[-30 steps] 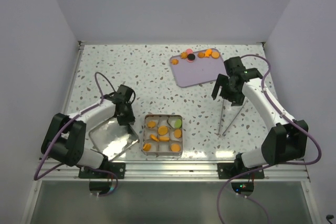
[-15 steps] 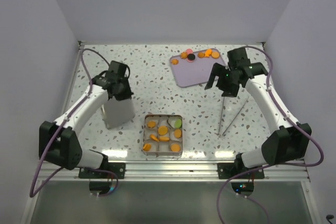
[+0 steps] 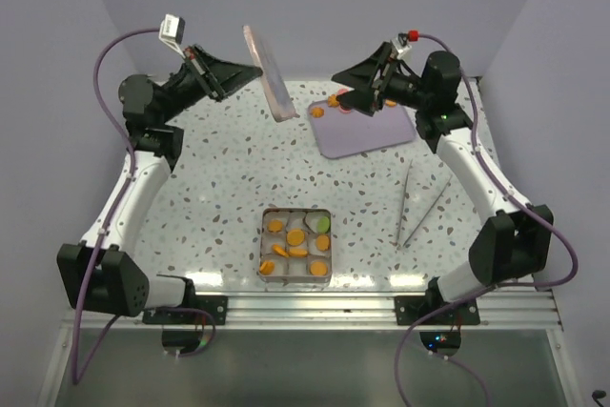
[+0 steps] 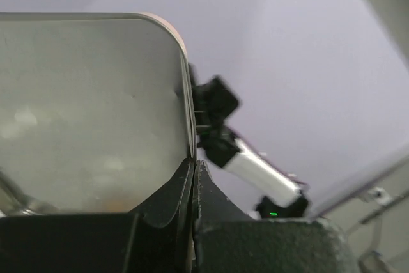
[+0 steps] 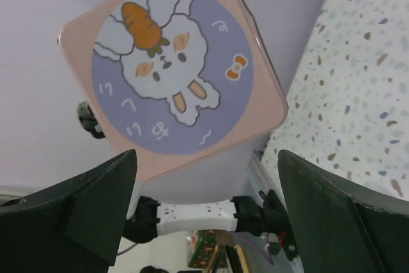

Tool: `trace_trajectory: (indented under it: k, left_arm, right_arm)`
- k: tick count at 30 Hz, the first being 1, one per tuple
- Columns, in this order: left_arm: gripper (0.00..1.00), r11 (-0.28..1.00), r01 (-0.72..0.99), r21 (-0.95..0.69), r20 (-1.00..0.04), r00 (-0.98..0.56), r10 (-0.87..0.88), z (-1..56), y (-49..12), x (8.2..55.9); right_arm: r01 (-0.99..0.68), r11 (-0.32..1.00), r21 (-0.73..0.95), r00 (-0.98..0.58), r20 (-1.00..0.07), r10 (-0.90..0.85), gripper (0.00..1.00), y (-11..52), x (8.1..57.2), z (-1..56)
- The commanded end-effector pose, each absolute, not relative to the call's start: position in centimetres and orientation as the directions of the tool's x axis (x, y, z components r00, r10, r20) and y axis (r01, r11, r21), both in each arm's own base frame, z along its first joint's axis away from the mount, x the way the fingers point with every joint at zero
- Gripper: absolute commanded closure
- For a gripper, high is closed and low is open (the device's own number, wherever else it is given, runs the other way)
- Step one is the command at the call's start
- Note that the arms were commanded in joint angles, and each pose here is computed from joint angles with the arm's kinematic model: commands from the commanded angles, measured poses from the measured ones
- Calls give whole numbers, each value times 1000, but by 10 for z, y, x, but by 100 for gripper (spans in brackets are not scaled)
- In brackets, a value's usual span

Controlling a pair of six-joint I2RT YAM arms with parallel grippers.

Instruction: Pack the cookies

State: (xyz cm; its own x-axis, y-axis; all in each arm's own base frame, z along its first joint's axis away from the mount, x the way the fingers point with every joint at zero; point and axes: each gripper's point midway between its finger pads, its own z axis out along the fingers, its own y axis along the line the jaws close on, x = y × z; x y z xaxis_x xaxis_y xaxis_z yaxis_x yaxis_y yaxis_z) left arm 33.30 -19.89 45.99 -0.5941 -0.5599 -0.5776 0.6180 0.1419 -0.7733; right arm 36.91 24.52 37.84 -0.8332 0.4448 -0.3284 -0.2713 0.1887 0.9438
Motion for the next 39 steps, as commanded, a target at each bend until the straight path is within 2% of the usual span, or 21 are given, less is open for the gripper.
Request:
trace_trajectory:
  k: [1,2,3,6,15,26,33,39]
  left_arm:
    - [100,-251,777,-578,-618,-617,-488,526,-191,245]
    - [100,-294,798,-526,-626,-597,-502,531,-187,240]
    - [100,-341,764,-548,-591,-642,-488,533,-185,237]
    - [100,-380,760,-527,-579,-649,-494,539,-181,230]
    - [100,-479,760,-440,-553,-650,-522,554,-168,204]
    - [100,-538,754,-376,-546,-650,-528,565,-158,182]
    - [100,-557,753,-350,-559,-645,-521,572,-155,166]
    - [100,-567,754,-333,-560,-642,-524,576,-152,157]
  right_arm:
    - [-421,5,907,-837,-390,383,5,253,358,450]
    - [-441,25,897,-825,-417,381,5,254,361,451]
    - [-442,46,896,-820,-424,384,5,255,367,449]
    - [-459,108,882,-804,-464,372,5,256,376,451]
    - [-465,75,882,-834,-465,296,6,293,358,440]
    - [-469,9,883,-851,-454,263,8,335,346,436]
    - [-451,126,884,-835,-468,291,8,333,360,419]
    - [-430,12,903,-851,-410,328,9,336,361,428]
